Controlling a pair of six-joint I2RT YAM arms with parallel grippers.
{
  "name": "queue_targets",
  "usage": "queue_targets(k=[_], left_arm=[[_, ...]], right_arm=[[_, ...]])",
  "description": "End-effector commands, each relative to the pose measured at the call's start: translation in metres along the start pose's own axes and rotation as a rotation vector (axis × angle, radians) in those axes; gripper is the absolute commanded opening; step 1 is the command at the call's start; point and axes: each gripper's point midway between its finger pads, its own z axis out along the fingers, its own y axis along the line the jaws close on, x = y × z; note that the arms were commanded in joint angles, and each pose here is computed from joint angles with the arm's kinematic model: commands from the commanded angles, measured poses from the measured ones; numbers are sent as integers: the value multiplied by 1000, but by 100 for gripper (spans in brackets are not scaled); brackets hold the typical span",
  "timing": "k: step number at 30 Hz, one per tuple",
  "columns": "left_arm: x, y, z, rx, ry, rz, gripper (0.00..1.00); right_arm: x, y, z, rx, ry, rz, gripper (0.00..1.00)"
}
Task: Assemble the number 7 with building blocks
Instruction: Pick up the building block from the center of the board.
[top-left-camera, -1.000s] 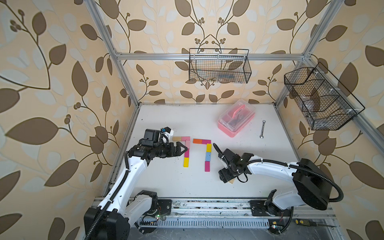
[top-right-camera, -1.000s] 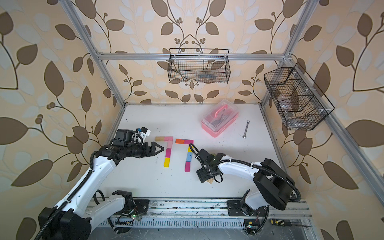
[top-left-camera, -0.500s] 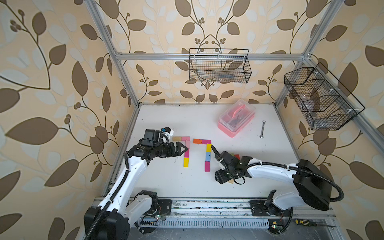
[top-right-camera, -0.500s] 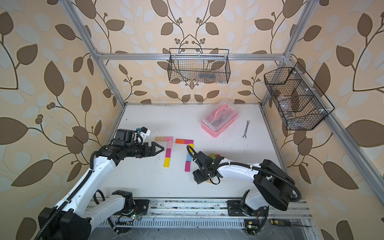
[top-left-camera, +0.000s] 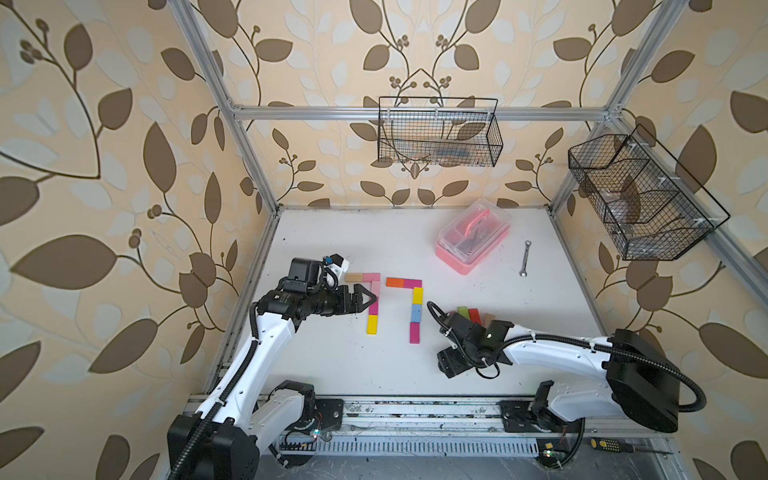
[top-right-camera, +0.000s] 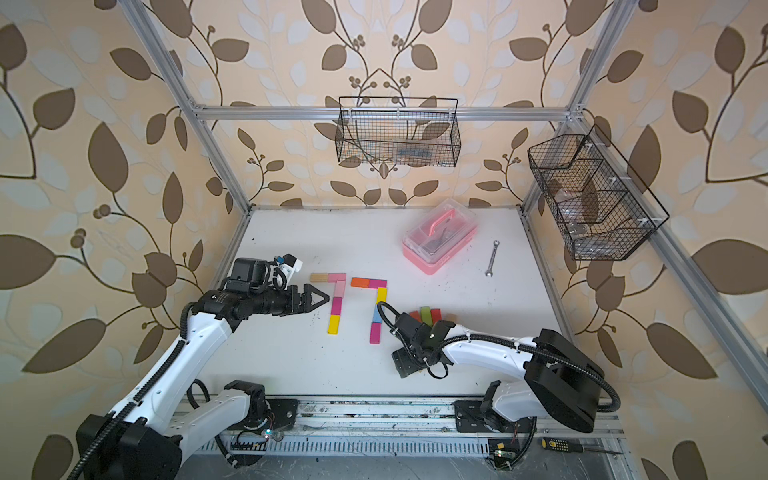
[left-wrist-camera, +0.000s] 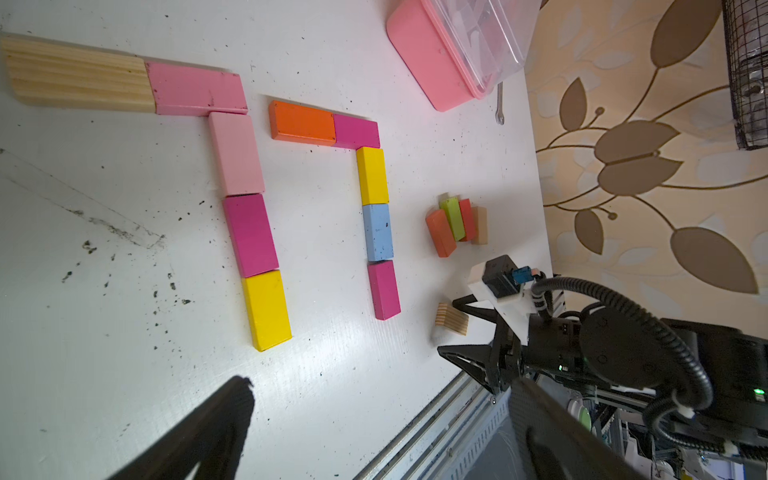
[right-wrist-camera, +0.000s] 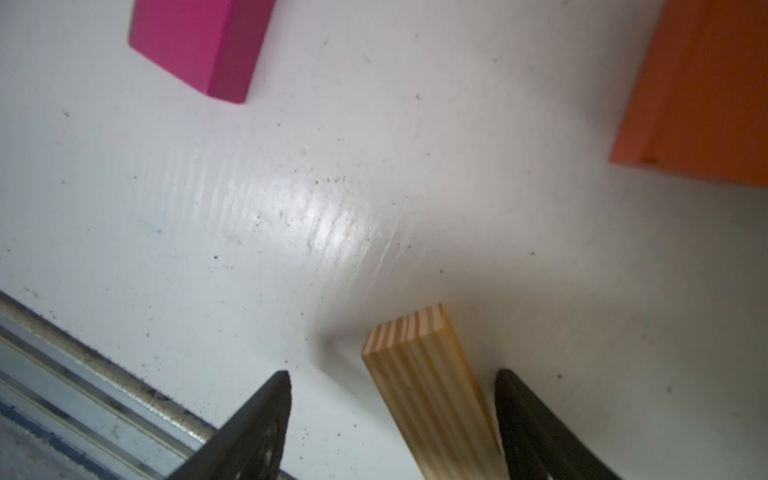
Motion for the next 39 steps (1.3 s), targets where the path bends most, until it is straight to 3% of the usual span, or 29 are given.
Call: queue_targets(k=[1, 4, 8, 13, 17, 22, 27, 30, 33, 36, 39], left_arm=[[2, -9, 0, 37, 1, 38, 99], [2, -9, 0, 40, 0, 39, 99], [3, -10, 0, 40, 0, 42, 99], [3, -11, 0, 41, 1, 44, 99], [3, -11, 0, 41, 2, 44, 99], [3, -11, -1, 40, 0, 46, 99], [3, -10, -1, 36, -3, 46, 99], [3, -10, -1, 36, -2, 46, 99], [3, -10, -1, 35, 0, 45, 99], [3, -10, -1, 34, -1, 46, 99], [4, -10, -1, 33, 0, 46, 99]], right_arm=[[40, -18, 6, 65, 122, 23, 75], [40, -17, 8, 60, 111, 22, 67], [33, -17, 12, 72, 96, 12, 47], [19, -20, 6, 107, 50, -16, 38], [-20, -27, -32, 118, -122, 23, 36], [-80, -38, -100, 12, -379, 99, 27], [-129, -64, -168, -85, -588, 124, 29], [-157, -79, -205, -77, -686, 47, 28], [-182, -89, -219, -46, -719, -97, 25], [-202, -88, -211, 27, -665, -295, 21], [-206, -73, -179, 76, -517, -570, 21]])
